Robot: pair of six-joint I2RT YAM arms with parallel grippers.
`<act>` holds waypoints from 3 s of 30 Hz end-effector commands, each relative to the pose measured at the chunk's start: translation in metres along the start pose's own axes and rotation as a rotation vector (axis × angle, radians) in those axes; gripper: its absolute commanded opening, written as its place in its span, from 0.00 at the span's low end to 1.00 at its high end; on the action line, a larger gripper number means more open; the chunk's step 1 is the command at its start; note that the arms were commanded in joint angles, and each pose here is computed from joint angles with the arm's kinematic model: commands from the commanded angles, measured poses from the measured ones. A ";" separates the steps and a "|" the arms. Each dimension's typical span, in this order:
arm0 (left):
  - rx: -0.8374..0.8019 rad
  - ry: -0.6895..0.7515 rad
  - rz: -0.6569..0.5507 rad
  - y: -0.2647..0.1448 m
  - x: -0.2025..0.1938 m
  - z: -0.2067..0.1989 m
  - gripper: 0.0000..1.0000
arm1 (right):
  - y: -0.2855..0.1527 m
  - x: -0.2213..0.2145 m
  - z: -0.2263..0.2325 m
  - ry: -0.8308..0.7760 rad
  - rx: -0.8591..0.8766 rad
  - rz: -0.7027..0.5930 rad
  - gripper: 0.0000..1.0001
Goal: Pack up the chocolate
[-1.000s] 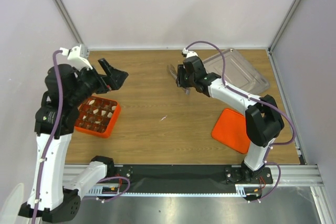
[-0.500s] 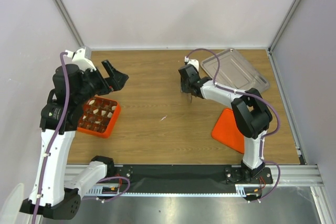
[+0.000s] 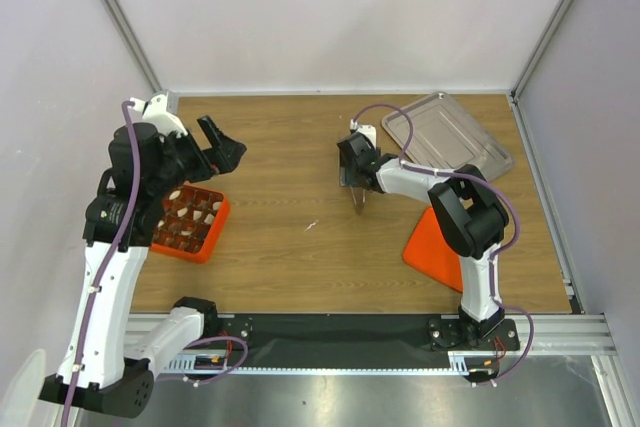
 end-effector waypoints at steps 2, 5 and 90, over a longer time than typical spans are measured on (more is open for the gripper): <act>-0.009 0.012 -0.033 0.003 0.008 -0.001 1.00 | 0.001 0.014 0.003 0.037 -0.012 -0.046 0.66; -0.010 0.016 -0.035 0.001 0.008 -0.002 1.00 | -0.004 0.019 -0.002 0.026 -0.038 -0.048 0.72; -0.705 -0.164 0.330 0.007 -0.034 -0.090 0.99 | -0.366 0.164 -0.008 0.410 1.139 -0.364 0.00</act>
Point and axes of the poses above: each gripper's point midway between its finger pads, its own y axis out along the fingers, its own z axis along the line the jaws close on, x = y × z, the point moved 2 cm from there along -y, back along the fingers, and after that the axes turned 8 degrees about -y, right-handed, at the moved point
